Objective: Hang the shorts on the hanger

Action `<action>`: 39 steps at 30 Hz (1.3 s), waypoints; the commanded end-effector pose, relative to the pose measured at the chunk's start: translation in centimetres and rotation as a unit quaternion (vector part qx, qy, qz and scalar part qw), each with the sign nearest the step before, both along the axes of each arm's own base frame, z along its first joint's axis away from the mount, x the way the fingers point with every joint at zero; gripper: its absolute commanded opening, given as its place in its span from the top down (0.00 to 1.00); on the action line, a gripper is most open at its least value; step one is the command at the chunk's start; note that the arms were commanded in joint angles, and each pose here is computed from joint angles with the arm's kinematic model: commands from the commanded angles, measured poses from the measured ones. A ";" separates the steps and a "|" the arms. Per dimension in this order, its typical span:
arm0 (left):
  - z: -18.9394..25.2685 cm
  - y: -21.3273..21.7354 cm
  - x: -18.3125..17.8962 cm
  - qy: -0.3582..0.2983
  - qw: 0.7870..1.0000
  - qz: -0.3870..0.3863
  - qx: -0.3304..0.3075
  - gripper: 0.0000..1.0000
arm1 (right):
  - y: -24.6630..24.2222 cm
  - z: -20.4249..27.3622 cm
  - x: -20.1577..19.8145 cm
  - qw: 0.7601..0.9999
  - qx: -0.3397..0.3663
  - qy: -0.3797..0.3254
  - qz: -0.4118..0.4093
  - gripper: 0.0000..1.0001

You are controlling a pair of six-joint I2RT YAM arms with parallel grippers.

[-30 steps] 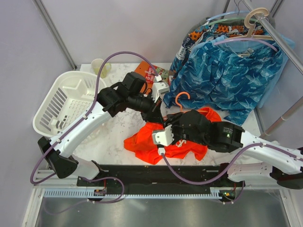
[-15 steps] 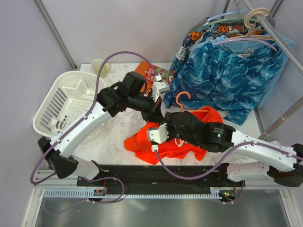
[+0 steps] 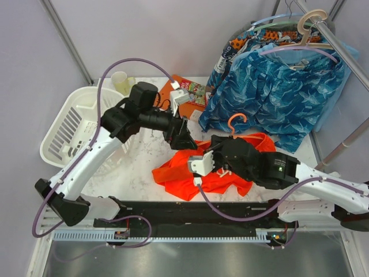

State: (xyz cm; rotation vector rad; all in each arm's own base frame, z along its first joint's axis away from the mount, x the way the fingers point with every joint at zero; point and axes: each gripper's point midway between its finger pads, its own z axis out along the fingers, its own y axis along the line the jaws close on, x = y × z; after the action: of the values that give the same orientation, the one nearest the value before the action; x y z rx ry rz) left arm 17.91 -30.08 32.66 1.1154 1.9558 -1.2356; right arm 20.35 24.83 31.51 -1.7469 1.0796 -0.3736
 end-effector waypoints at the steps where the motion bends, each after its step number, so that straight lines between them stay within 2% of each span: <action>1: 6.1 1.6 0.0 -0.049 0.995 0.005 -0.083 0.01 | -3.8 3.9 0.6 0.997 -0.007 -0.067 -0.039 1.00; 6: 9.7 3.4 1.1 -0.105 0.987 0.043 -0.117 0.01 | -6.8 6.8 1.0 0.989 -0.043 -0.133 -0.055 1.00; 10: 10.8 4.1 1.4 -0.125 0.982 0.058 -0.126 0.01 | -8.3 10.1 1.8 0.983 -0.034 -0.162 -0.077 1.00; 17: 11.1 4.1 1.2 -0.121 0.982 0.053 -0.135 0.01 | -12.0 15.5 5.8 0.971 -0.016 -0.197 -0.134 1.00; 21: 11.4 4.1 1.0 -0.120 0.982 0.049 -0.141 0.01 | -13.2 16.9 7.6 0.967 -0.012 -0.212 -0.139 1.00; 22: 11.4 4.1 0.7 -0.120 0.981 0.045 -0.142 0.01 | -14.7 17.0 8.8 0.963 -0.025 -0.215 -0.158 1.00; 24: 11.2 4.2 0.6 -0.117 0.982 0.042 -0.142 0.01 | -14.9 17.4 10.0 0.964 -0.016 -0.226 -0.136 1.00; 25: 11.3 4.2 0.4 -0.120 0.982 0.040 -0.143 0.01 | -17.1 17.3 11.3 0.959 -0.029 -0.230 -0.163 1.00; 27: 11.2 4.3 0.3 -0.121 0.982 0.038 -0.143 0.01 | -17.5 18.1 12.4 0.958 -0.019 -0.242 -0.150 1.00; 28: 11.3 4.4 0.1 -0.126 0.981 0.038 -0.144 0.01 | -19.4 18.4 13.1 0.953 -0.023 -0.246 -0.174 1.00; 31: 11.3 4.5 -0.1 -0.131 0.980 0.037 -0.144 0.01 | -20.2 19.3 14.0 0.947 -0.031 -0.271 -0.168 1.00; 39: 10.0 4.4 0.3 -0.121 0.983 0.037 -0.136 0.01 | -18.7 21.9 12.9 0.938 -0.051 -0.324 -0.115 1.00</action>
State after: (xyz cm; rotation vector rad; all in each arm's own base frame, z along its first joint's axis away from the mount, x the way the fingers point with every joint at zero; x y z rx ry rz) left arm 18.25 -25.57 42.25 0.9818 1.6129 -1.2035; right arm 35.25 4.72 46.21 -1.5033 1.0461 -0.9818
